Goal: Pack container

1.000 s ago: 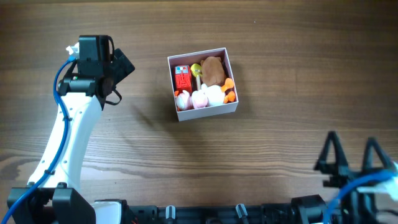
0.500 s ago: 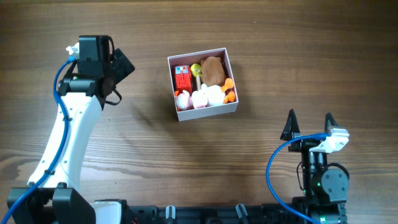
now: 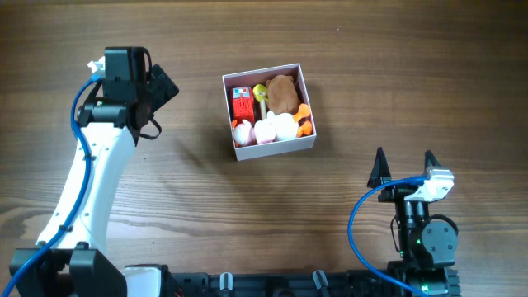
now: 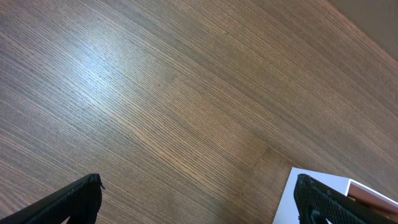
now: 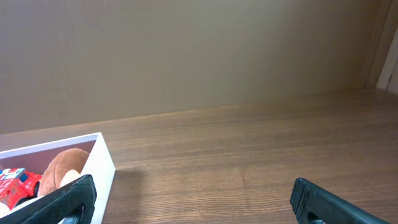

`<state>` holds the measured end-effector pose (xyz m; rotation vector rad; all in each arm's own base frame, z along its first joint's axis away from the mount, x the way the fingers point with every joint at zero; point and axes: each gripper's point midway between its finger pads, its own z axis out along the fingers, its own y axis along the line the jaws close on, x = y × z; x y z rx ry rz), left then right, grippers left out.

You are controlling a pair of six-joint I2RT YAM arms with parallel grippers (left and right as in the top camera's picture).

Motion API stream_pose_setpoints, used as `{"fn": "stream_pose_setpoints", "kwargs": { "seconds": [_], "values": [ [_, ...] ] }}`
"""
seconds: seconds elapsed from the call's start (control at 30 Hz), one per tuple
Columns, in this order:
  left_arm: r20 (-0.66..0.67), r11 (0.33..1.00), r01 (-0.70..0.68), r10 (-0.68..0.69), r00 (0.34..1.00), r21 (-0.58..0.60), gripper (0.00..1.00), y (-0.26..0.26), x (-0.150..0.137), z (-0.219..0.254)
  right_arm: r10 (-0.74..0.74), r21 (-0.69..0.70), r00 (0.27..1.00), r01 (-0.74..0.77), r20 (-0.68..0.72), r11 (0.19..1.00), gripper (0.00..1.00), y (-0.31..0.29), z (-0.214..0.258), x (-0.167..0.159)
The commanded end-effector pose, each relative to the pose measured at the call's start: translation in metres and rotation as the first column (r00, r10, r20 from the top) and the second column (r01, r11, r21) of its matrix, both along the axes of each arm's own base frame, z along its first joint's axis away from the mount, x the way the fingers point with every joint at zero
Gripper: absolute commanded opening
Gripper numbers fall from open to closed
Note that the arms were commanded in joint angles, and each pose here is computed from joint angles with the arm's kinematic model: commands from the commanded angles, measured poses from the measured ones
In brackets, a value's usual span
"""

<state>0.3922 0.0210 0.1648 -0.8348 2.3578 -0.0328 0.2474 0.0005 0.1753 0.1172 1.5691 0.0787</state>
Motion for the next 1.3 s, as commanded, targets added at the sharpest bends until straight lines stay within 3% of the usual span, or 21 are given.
{"fn": "stream_pose_setpoints", "kwargs": {
  "seconds": [0.0, 0.43, 0.53, 0.63, 0.73, 0.9, 0.97, 1.07, 1.17, 1.27],
  "values": [
    [0.017, 1.000, -0.009, 0.009, 1.000, -0.010, 1.00, 0.001, 0.001, 0.005, 0.011, -0.016, 1.000, -0.011, 0.014, 1.000, 1.00, 0.002, 0.003, -0.001],
    [0.024, 1.000, -0.008, 0.008, 1.000, -0.011, 1.00, 0.000, 0.001, 0.008, 0.011, -0.017, 1.000, -0.011, 0.014, 1.000, 1.00, 0.002, 0.003, -0.001],
    [0.164, 1.000, 0.002, 0.000, 0.987, -0.016, 1.00, -0.002, -0.014, 0.061, 0.011, -0.017, 1.000, -0.011, 0.014, 1.000, 1.00, 0.002, 0.003, -0.001],
    [0.406, 1.000, 0.014, -0.003, 0.914, -0.024, 1.00, -0.003, -0.054, 0.147, 0.011, -0.016, 1.000, -0.011, 0.014, 1.000, 1.00, 0.002, 0.003, -0.001],
    [0.682, 0.999, 0.023, 0.005, 0.732, -0.032, 1.00, 0.001, -0.136, 0.240, 0.011, -0.017, 1.000, -0.011, 0.014, 1.000, 1.00, 0.002, 0.003, -0.001],
    [0.916, 0.999, 0.033, 0.001, 0.400, -0.016, 1.00, 0.007, -0.274, 0.309, 0.011, -0.016, 1.000, -0.011, 0.014, 1.000, 1.00, 0.002, 0.003, -0.001],
    [0.946, 0.999, 0.046, -0.002, 0.323, -0.013, 1.00, 0.006, -0.316, 0.309, 0.011, -0.016, 1.000, -0.011, 0.014, 1.000, 1.00, 0.002, 0.003, -0.001],
    [0.934, 0.999, 0.051, -0.006, 0.356, -0.013, 1.00, 0.006, -0.332, 0.288, 0.011, -0.016, 1.000, -0.011, 0.014, 1.000, 1.00, 0.001, 0.003, -0.001],
    [0.898, 0.999, 0.052, -0.011, 0.440, -0.013, 1.00, 0.006, -0.335, 0.260, 0.011, -0.017, 1.000, -0.011, 0.014, 1.000, 1.00, 0.002, 0.003, -0.001],
    [0.890, 0.999, 0.052, -0.012, 0.456, -0.013, 1.00, 0.006, -0.337, 0.250, 0.011, -0.017, 1.000, -0.011, 0.014, 1.000, 0.99, 0.002, 0.003, -0.001]
  ]
}}
